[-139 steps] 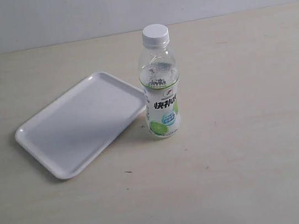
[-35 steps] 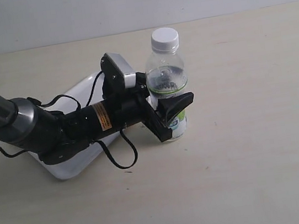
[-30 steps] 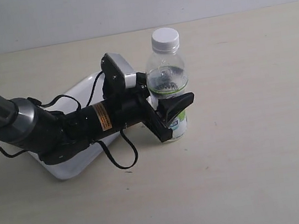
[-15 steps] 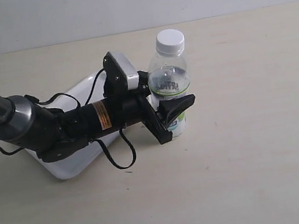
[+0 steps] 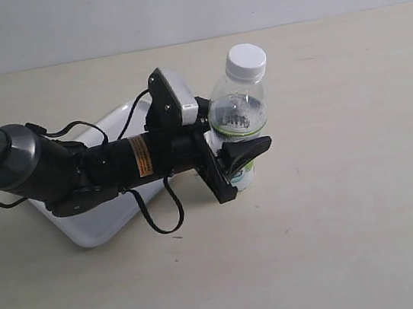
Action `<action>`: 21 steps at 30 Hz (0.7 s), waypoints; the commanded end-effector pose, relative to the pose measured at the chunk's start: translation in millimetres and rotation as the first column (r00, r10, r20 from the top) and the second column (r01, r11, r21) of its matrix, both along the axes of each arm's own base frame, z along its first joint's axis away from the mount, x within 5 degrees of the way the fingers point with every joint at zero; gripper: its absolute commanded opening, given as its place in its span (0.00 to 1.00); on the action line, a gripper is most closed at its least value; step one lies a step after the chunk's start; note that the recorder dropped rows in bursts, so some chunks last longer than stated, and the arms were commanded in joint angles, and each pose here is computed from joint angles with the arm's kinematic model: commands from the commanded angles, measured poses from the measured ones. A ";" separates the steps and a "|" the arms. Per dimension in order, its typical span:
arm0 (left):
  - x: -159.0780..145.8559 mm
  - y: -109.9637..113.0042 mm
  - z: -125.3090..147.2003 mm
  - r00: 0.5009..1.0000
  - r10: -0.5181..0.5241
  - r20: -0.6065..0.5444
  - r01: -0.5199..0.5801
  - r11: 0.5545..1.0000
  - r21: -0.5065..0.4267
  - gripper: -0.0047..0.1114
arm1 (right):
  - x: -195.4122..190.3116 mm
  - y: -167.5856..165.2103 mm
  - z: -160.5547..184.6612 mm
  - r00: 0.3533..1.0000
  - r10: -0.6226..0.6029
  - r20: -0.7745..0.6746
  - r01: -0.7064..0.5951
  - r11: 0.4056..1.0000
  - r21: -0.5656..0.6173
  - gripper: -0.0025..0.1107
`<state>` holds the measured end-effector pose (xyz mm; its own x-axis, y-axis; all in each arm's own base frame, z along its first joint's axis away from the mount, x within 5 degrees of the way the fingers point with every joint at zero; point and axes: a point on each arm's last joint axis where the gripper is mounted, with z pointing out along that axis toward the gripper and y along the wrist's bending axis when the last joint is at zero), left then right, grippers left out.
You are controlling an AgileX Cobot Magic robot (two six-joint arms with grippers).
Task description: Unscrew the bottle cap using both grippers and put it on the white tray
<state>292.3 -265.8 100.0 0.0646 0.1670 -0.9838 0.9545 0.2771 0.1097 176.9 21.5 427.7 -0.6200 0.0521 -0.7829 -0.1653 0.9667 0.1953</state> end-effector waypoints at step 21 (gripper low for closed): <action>-1.3 -2.0 10.9 0.999 -0.019 0.033 0.020 0.999 -0.037 0.38 | 131.8 85.4 -85.0 0.830 0.144 -0.539 -0.193 0.981 -0.035 0.61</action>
